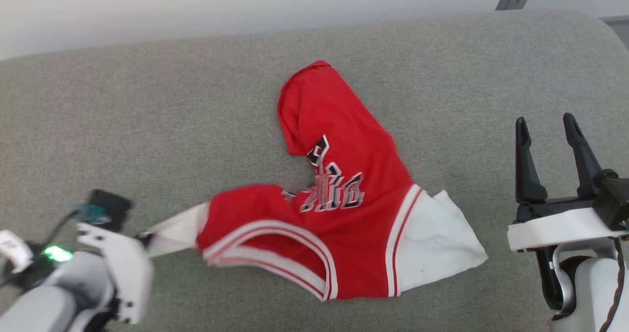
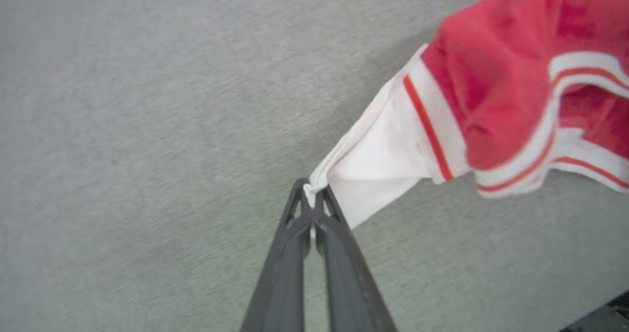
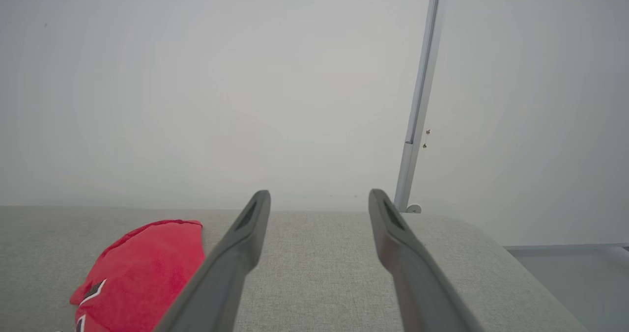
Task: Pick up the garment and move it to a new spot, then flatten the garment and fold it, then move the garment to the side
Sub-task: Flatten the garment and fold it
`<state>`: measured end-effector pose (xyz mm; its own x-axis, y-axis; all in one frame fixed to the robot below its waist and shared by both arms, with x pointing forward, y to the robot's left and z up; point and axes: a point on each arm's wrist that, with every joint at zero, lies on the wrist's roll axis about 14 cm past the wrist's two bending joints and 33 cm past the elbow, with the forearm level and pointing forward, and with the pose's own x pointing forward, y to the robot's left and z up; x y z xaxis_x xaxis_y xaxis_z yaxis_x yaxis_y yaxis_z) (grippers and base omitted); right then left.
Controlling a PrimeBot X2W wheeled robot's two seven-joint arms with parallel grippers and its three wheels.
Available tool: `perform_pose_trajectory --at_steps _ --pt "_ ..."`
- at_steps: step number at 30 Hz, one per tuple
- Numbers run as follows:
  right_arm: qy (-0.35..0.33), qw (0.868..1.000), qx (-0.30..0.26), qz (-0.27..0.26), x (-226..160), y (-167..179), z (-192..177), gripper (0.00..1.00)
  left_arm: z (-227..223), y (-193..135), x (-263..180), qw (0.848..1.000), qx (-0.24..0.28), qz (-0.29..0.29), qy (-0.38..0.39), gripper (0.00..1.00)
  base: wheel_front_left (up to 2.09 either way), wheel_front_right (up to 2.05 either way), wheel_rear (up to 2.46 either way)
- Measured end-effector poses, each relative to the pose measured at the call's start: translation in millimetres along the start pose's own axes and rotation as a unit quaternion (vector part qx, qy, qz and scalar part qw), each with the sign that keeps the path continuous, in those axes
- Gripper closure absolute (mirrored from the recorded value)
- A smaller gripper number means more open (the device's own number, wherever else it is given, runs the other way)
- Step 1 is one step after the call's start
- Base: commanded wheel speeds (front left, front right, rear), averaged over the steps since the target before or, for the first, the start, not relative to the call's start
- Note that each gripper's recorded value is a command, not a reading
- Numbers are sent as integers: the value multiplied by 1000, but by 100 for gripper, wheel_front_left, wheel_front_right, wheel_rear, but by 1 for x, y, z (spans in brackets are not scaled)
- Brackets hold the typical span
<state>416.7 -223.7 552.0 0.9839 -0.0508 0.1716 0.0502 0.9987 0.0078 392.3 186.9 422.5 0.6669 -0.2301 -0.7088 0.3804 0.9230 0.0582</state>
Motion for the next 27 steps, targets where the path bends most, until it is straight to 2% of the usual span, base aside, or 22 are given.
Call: perform_pose_trajectory --at_steps 2,6,8,12,14,15,16,18,27 --pt "2 1000 0 1 1 0 -2 0 -10 14 -4 1000 -17 21 13 100 0 0 0" --pt "8 1000 5 3 3 3 -7 0 -34 16 -5 998 -48 18 41 100 0 0 0" --pt "11 1000 5 4 3 3 -9 0 -45 20 -6 997 -48 17 56 100 0 0 0" --pt "11 1000 10 6 6 5 -10 0 -59 12 -3 995 -70 -6 73 100 0 0 0" --pt "12 1000 11 7 7 6 -11 0 -60 10 -2 994 -78 -11 72 57 0 0 0" --pt "11 1000 11 8 8 7 -11 0 -58 11 -2 994 -84 -11 70 19 0 0 0" --pt "10 1000 12 8 9 7 -10 0 -56 12 -2 994 -89 -12 69 0 0 0 0" --pt "9 1000 13 10 10 8 -10 0 -49 13 -3 992 -106 -17 66 0 0 0 0" --pt "4 1000 14 10 14 9 -7 0 1 16 -14 992 -88 -43 77 0 0 0 0"
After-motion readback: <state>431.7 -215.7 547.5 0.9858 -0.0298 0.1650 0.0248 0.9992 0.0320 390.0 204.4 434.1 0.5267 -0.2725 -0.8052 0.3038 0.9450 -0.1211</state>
